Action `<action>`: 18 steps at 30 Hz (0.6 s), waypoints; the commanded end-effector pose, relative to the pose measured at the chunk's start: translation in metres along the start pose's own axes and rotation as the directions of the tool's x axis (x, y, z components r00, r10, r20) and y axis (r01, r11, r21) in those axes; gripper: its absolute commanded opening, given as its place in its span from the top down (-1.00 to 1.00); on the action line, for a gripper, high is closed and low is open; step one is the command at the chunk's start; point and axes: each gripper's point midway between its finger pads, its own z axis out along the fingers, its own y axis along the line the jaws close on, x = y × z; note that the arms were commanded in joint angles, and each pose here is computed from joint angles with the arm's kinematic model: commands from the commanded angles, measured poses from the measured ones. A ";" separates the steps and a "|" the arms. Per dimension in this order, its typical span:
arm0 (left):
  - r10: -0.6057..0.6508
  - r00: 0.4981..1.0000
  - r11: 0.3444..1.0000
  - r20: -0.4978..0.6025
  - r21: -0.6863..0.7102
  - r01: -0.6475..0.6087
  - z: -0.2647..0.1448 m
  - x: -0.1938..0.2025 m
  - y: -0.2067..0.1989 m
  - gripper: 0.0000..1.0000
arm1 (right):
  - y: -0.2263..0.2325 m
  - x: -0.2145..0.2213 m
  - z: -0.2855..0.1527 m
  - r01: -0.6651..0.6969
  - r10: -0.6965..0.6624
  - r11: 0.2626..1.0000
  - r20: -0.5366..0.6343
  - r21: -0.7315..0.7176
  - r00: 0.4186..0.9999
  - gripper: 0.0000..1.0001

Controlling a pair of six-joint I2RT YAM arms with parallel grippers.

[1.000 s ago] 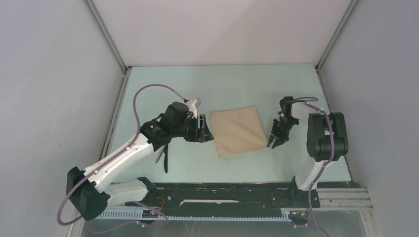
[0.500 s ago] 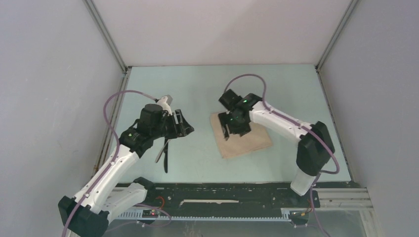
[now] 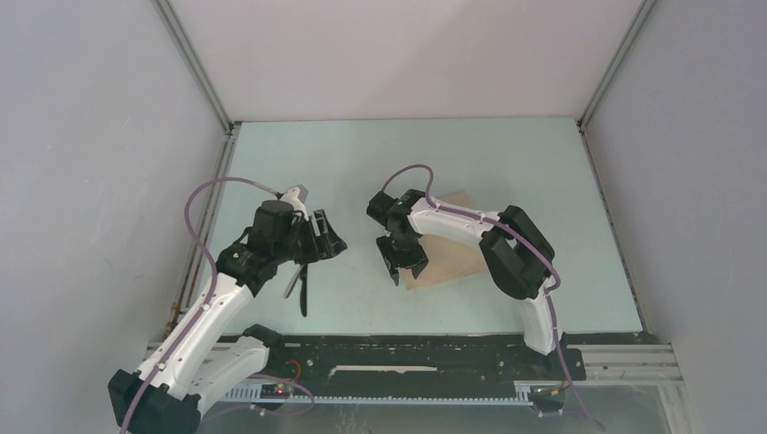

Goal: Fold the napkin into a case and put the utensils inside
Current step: Pick up the lower triangle-folded napkin from the center of the board.

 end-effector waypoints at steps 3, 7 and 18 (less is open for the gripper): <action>-0.004 1.000 1.000 0.019 0.027 0.004 0.002 -0.004 -0.003 -0.44 | -0.003 -0.006 -0.001 -0.009 0.007 0.998 0.019 0.064 1.000 -0.17; -0.004 1.000 1.000 0.014 0.027 0.003 0.004 -0.003 -0.002 -0.44 | -0.006 -0.004 0.009 -0.009 0.009 0.996 0.004 0.089 1.000 -0.12; -0.003 1.000 0.999 0.011 0.032 0.003 0.004 -0.002 -0.003 -0.44 | -0.027 0.005 0.050 -0.011 0.009 0.973 0.011 0.230 1.000 0.01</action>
